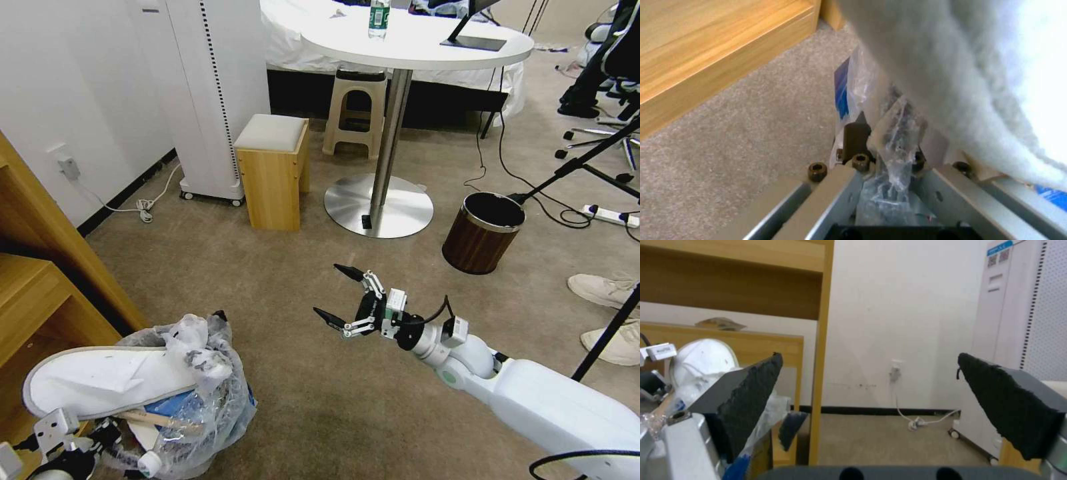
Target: Pick up the trash bin and place the garbage on the floor into it.
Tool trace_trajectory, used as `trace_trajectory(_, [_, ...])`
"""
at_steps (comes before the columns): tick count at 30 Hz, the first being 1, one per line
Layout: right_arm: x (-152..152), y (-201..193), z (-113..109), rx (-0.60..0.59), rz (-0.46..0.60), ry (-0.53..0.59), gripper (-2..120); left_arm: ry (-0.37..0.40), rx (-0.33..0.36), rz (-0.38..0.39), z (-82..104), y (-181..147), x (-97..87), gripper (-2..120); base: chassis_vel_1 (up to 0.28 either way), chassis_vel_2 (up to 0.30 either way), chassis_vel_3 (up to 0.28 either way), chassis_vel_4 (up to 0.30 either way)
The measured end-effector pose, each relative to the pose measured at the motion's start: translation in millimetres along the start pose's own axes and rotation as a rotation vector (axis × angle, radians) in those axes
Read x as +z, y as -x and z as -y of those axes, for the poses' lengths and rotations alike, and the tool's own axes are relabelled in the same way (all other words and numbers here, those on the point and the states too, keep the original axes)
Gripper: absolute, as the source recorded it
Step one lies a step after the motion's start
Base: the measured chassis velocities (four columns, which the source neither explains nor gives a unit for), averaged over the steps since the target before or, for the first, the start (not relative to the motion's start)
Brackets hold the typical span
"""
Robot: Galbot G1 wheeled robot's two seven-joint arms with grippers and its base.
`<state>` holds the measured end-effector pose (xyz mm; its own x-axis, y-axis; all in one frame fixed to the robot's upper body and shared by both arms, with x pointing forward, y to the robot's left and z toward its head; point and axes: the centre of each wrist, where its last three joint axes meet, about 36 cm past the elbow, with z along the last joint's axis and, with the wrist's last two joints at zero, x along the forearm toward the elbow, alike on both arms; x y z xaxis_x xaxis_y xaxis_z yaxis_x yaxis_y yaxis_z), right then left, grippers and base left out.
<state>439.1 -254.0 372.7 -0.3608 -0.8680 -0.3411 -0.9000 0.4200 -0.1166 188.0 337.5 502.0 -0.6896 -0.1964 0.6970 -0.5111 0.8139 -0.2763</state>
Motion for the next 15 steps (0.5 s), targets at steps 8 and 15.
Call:
trace_trajectory(8, [2, -22, -7, 0.024, -0.017, -0.001, 100, -0.002, -0.012, -0.015, -8.6, 18, -1.7, 0, 0.0, 0.0, 0.0, 0.0])
trace_trajectory(15, [5, -44, -11, 0.05, -0.045, -0.005, 100, -0.016, -0.008, -0.017, -14.7, 37, -1.5, 0, 0.0, 0.0, 0.0, 0.0])
